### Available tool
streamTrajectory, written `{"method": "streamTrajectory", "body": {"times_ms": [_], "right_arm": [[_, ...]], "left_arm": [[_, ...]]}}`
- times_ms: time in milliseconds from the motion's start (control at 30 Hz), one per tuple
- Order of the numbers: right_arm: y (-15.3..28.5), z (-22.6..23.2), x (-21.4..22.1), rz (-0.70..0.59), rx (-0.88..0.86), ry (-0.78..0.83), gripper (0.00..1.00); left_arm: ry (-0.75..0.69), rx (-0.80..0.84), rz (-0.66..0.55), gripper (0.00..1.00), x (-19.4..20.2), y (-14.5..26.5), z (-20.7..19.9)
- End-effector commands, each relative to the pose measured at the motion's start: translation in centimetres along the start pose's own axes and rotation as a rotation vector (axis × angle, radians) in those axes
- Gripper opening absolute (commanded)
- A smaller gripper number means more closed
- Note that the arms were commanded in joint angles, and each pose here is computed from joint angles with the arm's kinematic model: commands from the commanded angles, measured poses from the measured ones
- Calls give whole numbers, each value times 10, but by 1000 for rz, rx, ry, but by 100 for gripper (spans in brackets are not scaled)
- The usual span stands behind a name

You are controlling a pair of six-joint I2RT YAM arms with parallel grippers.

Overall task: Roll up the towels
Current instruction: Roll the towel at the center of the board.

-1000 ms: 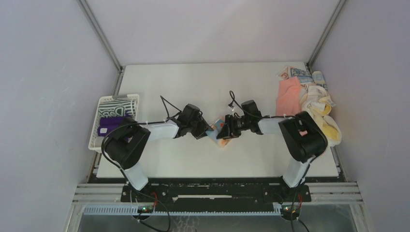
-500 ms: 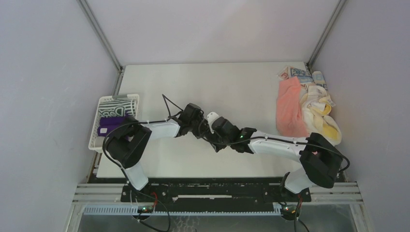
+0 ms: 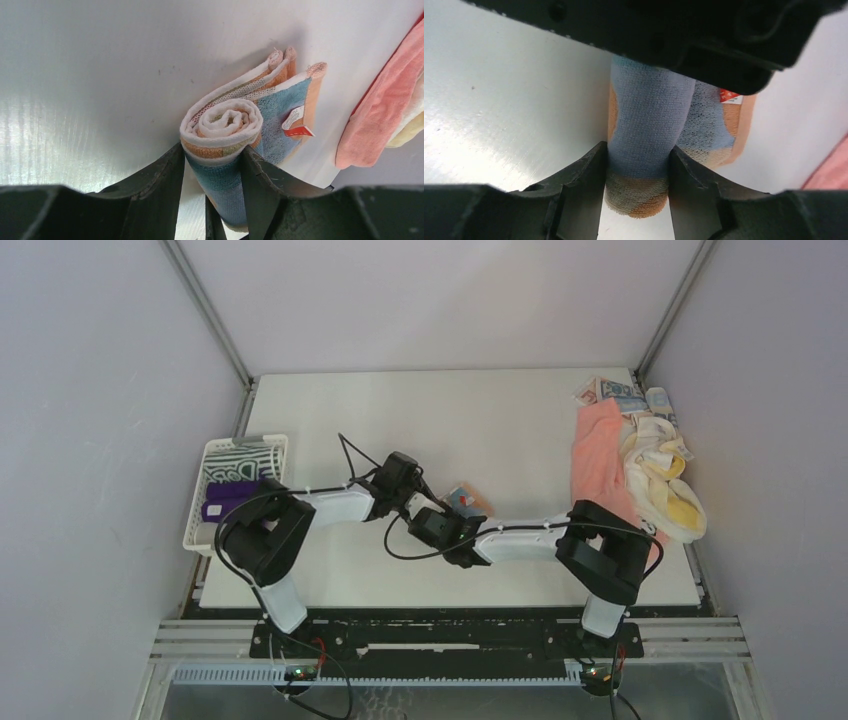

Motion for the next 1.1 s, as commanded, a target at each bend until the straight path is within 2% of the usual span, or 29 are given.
{"method": "streamTrajectory", "body": {"times_ms": [0, 233, 467, 833, 1067], "right_arm": [[5, 1, -12, -32, 89, 68, 46], [30, 2, -35, -109, 109, 75, 55], [32, 7, -36, -106, 115, 87, 55], [12, 23, -12, -35, 155, 173, 49], [-1, 24, 4, 35, 194, 196, 40]], "left_arm": [[-50, -143, 66, 50, 19, -8, 33], [-53, -155, 67, 50, 19, -7, 37], [-51, -152, 68, 51, 19, -7, 36], [-49, -152, 75, 51, 21, -8, 36], [-46, -138, 77, 51, 21, -7, 32]]}}
Point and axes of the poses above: each gripper's point midway between its finger pads, its own y axis back along the fingers, its own z axis along the line the jaws close on, x = y × z, the point moved 3 cm from there along y, back along the fingers, and after that the axes turned 4 degrees about -y, right-handed, at the moved point
